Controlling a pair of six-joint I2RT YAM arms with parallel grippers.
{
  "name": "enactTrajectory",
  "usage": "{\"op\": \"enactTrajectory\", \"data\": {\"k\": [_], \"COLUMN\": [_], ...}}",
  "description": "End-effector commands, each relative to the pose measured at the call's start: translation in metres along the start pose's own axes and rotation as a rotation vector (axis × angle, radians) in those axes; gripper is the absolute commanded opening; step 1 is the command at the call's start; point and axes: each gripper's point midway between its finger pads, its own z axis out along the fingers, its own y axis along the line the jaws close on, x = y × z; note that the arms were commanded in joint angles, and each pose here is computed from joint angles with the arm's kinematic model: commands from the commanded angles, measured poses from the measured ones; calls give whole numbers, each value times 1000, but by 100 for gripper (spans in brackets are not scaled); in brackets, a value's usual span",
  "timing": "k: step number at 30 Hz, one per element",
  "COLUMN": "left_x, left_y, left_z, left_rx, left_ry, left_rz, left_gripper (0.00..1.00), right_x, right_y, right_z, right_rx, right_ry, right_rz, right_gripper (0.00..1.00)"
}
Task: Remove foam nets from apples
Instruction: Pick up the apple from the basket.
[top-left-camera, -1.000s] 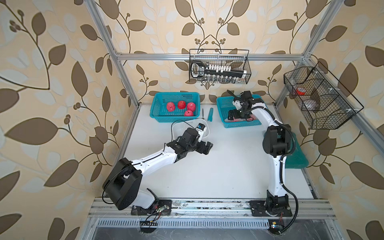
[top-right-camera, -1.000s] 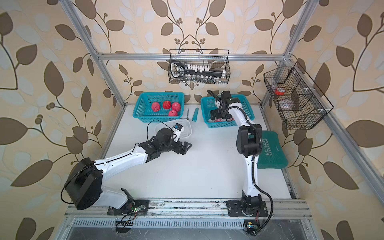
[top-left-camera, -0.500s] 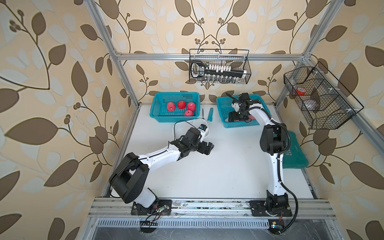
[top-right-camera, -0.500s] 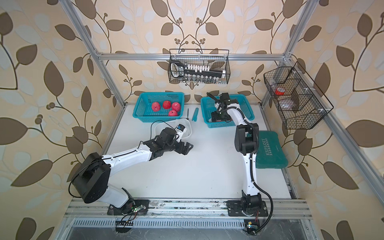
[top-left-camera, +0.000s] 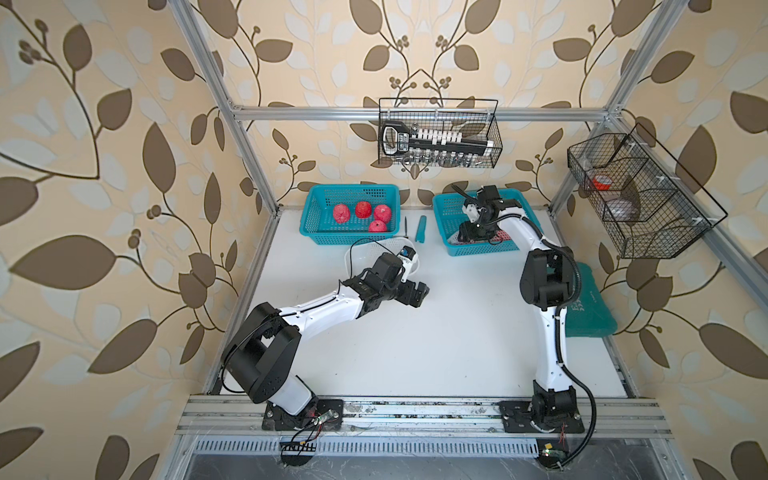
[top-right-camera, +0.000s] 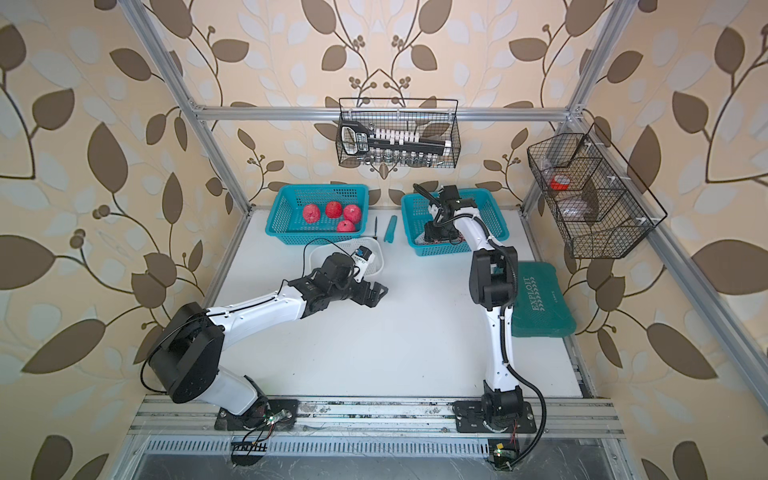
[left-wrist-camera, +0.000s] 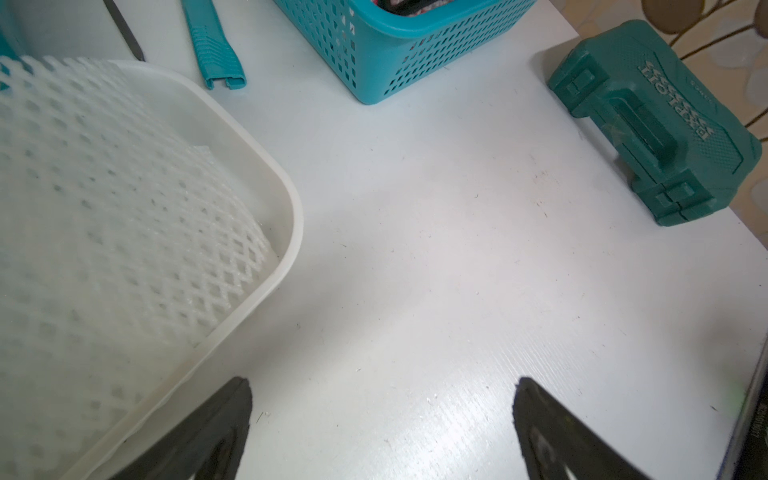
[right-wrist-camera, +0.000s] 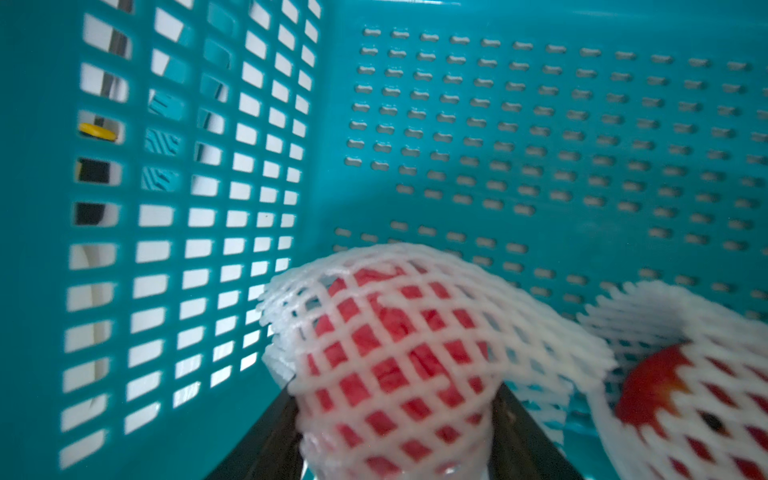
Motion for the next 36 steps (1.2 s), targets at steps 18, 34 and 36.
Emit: {"op": "enactTrajectory", "data": {"k": [18,34,36], "left_x": [-25,-12,-8], "left_y": [3,13,15], "left_z": [-16,-11,-10], "left_rx": [-61,-93,-99], "left_ry": [-53,-61,-53], "left_rz": [47,46,47], "left_gripper": [99,99,99], "right_x": [-33,21,40], "right_y": [19,99,115], "right_z": [-88,-180,-175], "right_rx": [-22,-186,-212], "right_ry": [-192,-370,-344], "right_rz": [4,3,-20], "right_gripper": [57,55,55]}}
